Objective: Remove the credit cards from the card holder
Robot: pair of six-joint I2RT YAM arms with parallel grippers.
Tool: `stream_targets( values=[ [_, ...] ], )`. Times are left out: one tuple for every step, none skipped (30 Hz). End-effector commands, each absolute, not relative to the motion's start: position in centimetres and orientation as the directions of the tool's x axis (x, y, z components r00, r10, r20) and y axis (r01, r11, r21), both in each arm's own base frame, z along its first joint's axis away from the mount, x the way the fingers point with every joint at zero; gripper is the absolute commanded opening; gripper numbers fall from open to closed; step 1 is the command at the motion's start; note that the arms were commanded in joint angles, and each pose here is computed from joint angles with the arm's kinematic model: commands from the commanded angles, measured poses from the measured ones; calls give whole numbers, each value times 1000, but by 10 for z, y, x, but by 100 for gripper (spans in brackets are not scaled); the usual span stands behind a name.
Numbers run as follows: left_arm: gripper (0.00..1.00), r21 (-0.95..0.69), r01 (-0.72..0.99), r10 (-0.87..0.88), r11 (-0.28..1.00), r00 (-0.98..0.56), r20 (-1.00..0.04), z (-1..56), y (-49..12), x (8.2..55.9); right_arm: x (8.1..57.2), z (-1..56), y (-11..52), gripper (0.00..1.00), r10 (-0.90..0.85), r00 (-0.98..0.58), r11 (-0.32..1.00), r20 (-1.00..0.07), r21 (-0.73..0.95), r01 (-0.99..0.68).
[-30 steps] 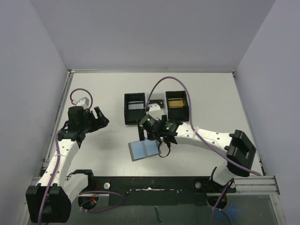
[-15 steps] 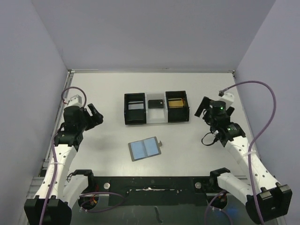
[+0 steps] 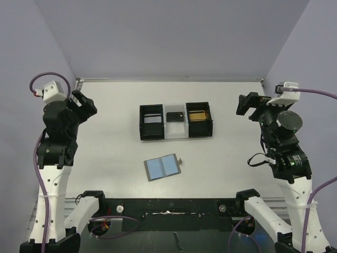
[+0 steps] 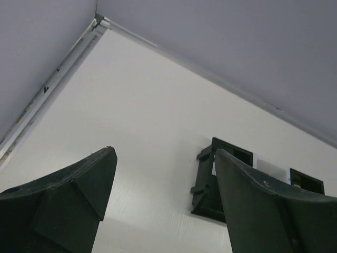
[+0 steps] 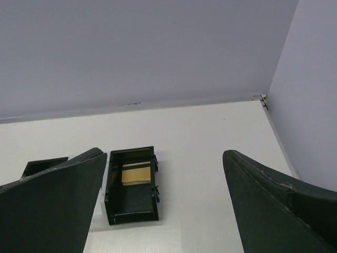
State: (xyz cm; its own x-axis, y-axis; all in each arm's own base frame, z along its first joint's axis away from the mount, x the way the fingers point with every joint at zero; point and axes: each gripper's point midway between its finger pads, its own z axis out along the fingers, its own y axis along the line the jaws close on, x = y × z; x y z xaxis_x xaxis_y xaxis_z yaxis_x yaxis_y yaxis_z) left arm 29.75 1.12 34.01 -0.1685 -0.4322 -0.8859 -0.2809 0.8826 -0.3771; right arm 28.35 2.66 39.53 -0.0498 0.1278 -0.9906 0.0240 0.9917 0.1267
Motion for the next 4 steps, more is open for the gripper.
stream_targets(
  values=[
    [76, -366, -307, -407, 878, -80, -910, 376, 24, 287, 276, 409, 28, 98, 81, -26, 997, -996, 81, -12],
    [76, -365, -311, -405, 877, -72, -912, 376, 26, 286, 276, 405, 28, 98, 87, -32, 996, -996, 87, -4],
    [76, -363, -317, -402, 876, -67, -913, 375, 27, 285, 277, 399, 27, 98, 90, -43, 996, -995, 90, 4],
    [76, -361, -325, -401, 874, -63, -914, 374, 29, 284, 278, 393, 27, 98, 89, -55, 996, -995, 88, 8]
  ],
)
